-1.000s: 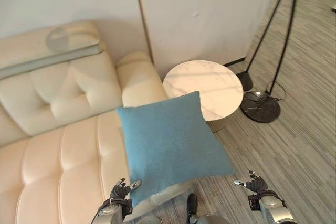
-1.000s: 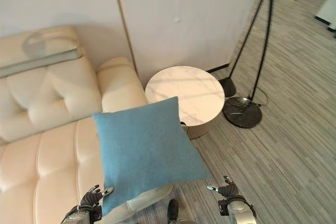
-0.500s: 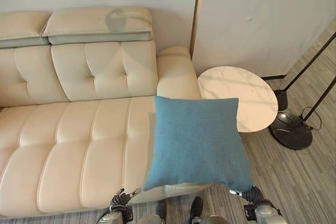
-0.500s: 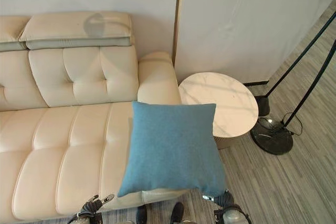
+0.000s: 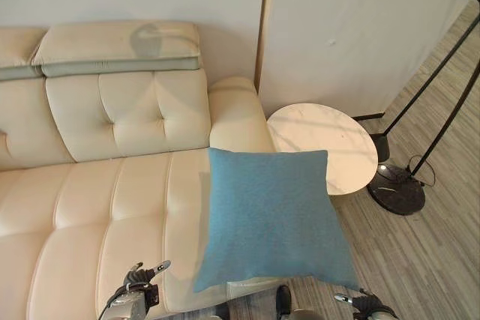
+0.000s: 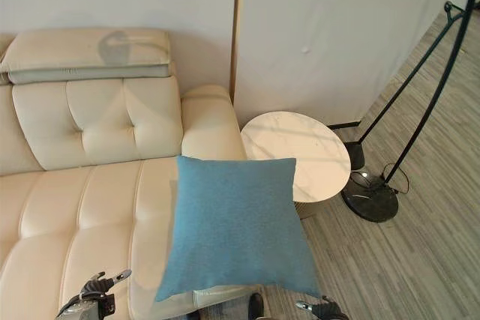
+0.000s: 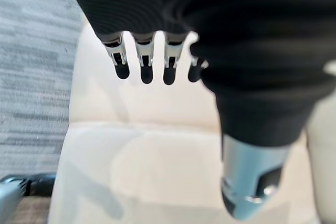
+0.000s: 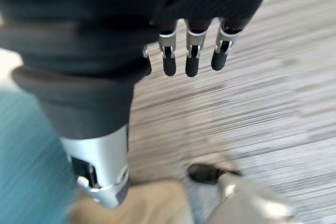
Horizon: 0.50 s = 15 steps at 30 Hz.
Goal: Pick up all the scattered cushions and arrange them neatly on the sofa.
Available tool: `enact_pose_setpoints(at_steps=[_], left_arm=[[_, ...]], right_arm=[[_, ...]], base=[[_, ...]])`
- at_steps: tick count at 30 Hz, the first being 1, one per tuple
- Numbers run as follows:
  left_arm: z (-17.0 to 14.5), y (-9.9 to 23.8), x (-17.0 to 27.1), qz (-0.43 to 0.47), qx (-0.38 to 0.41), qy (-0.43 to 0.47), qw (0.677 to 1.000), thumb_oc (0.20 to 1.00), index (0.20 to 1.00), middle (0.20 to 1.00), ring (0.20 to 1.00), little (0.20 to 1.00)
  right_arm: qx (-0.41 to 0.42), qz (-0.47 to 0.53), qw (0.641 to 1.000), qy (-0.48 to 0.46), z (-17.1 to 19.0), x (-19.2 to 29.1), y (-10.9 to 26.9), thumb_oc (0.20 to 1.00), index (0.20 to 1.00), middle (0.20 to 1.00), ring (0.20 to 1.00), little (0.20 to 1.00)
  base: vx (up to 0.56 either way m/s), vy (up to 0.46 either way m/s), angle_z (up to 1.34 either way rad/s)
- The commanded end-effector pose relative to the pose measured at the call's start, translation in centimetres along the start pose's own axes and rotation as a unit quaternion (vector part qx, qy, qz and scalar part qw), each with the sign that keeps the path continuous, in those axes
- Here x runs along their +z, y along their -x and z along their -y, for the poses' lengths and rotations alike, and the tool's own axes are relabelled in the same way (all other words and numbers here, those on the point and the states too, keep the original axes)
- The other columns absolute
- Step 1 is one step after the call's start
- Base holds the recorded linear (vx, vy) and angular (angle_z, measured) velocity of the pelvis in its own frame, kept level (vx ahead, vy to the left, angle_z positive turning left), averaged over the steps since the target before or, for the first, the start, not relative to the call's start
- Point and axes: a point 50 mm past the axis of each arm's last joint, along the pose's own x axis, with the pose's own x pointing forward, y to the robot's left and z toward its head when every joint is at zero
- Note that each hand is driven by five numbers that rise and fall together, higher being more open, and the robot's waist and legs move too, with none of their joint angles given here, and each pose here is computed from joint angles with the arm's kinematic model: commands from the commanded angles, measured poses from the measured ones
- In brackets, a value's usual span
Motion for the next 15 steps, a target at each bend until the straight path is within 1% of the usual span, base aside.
enact_pose_setpoints(at_steps=[1,2,3,5,8,9,11,13,15], left_arm=[[-1.8,-0.5,3.4,0.049,0.018,0.009,0.999,1.000,1.000,1.000,1.000,1.000],[-2.0,-0.5,4.1,0.058,0.020,0.015,0.998,1.000,1.000,1.000,1.000,1.000],[-2.1,-0.5,4.4,0.062,0.020,0.018,0.998,1.000,1.000,1.000,1.000,1.000],[-2.0,-0.5,5.6,0.081,0.018,0.025,0.996,1.000,1.000,1.000,1.000,1.000],[-0.9,-0.2,7.2,0.111,0.001,0.039,0.993,1.000,1.000,1.000,1.000,1.000],[-0.9,-0.2,7.2,0.111,0.001,0.039,0.993,1.000,1.000,1.000,1.000,1.000],[0.4,0.0,8.0,0.125,-0.013,0.039,0.991,1.000,1.000,1.000,1.000,1.000],[2.3,0.4,8.5,0.139,-0.036,0.033,0.989,1.000,1.000,1.000,1.000,1.000],[3.5,0.6,8.6,0.144,-0.050,0.028,0.988,1.000,1.000,1.000,1.000,1.000]], right_arm=[[-0.056,0.022,0.998,-0.017,4.4,2.2,-0.4,1.000,1.000,1.000,1.000,1.000],[-0.069,0.032,0.997,-0.023,5.6,2.9,-0.3,1.000,1.000,1.000,1.000,1.000],[-0.074,0.037,0.996,-0.019,6.1,3.2,-0.3,1.000,1.000,1.000,1.000,1.000],[-0.094,0.077,0.992,-0.018,7.8,5.6,0.0,1.000,1.000,1.000,1.000,1.000],[-0.106,0.163,0.981,-0.012,8.7,10.7,1.1,1.000,1.000,1.000,1.000,1.000],[-0.106,0.163,0.981,-0.012,8.7,10.7,1.1,1.000,1.000,1.000,1.000,1.000],[-0.093,0.204,0.974,-0.021,7.6,13.2,1.6,1.000,1.000,1.000,1.000,1.000],[-0.058,0.231,0.971,-0.032,4.7,15.1,2.1,1.000,1.000,1.000,1.000,1.000],[-0.037,0.242,0.969,-0.029,2.9,15.9,2.3,1.000,1.000,1.000,1.000,1.000]], base=[[0.03,-0.091,0.02],[0.02,-0.078,0.01],[0.01,-0.076,0.00],[0.00,-0.063,0.01],[-0.02,-0.039,-0.03],[0.00,0.000,0.00],[-0.02,-0.009,0.01],[0.00,0.000,0.00],[0.00,-0.001,0.03]])
